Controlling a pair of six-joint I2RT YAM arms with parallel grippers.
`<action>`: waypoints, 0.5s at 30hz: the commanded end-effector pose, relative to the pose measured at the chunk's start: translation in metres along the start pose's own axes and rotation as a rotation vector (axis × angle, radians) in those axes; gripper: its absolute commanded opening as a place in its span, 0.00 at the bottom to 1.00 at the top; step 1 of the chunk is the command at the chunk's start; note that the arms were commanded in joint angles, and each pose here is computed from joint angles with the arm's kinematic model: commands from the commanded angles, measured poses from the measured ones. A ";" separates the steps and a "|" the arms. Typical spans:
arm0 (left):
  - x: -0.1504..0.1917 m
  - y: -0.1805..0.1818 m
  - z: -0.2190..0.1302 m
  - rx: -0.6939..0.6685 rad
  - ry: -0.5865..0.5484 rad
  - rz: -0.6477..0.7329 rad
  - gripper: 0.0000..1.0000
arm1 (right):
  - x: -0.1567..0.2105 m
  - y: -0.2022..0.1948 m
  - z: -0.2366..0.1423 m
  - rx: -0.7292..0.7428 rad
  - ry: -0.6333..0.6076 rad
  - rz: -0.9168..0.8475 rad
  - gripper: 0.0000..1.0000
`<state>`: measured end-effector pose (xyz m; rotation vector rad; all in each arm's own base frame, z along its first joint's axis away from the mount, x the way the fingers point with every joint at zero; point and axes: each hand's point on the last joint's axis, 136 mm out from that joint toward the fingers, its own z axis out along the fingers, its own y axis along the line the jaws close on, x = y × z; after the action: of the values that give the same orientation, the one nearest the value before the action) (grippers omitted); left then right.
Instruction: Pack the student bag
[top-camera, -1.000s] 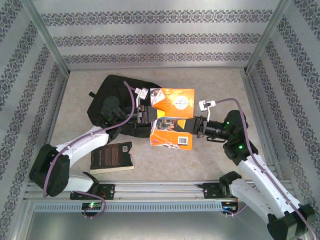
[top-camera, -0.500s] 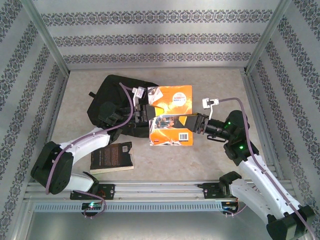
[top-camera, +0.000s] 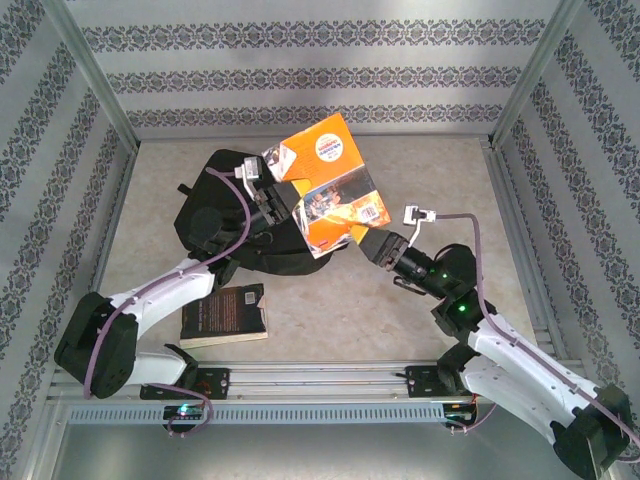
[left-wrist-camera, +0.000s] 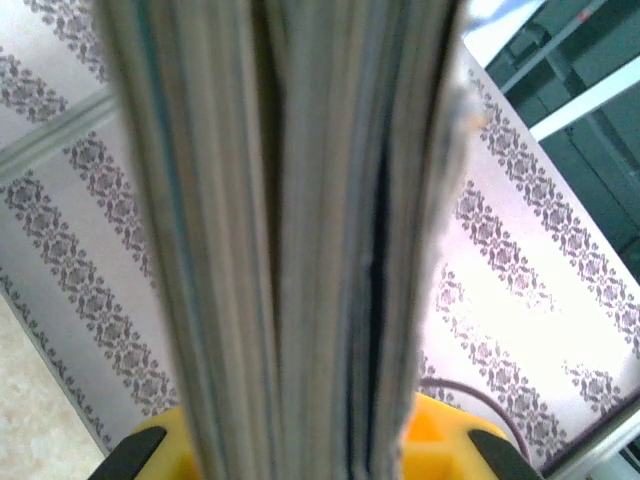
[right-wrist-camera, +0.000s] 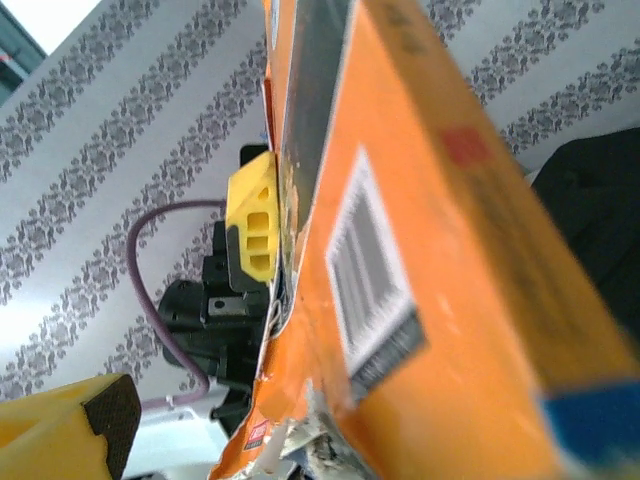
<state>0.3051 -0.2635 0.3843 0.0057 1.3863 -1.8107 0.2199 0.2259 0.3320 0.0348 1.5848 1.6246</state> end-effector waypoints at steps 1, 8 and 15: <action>-0.026 -0.032 0.003 0.087 -0.105 0.059 0.00 | -0.024 0.007 0.001 -0.028 -0.131 0.008 0.93; -0.020 -0.022 0.006 0.065 -0.117 0.033 0.00 | -0.037 0.024 0.022 -0.141 -0.171 0.051 0.78; -0.019 -0.012 0.006 0.018 -0.142 0.033 0.00 | -0.030 0.041 0.054 -0.222 -0.141 0.048 0.60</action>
<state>0.3243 -0.2575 0.3806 -0.1376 1.3525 -1.7580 0.2642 0.2526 0.3470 0.1678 1.4656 1.7036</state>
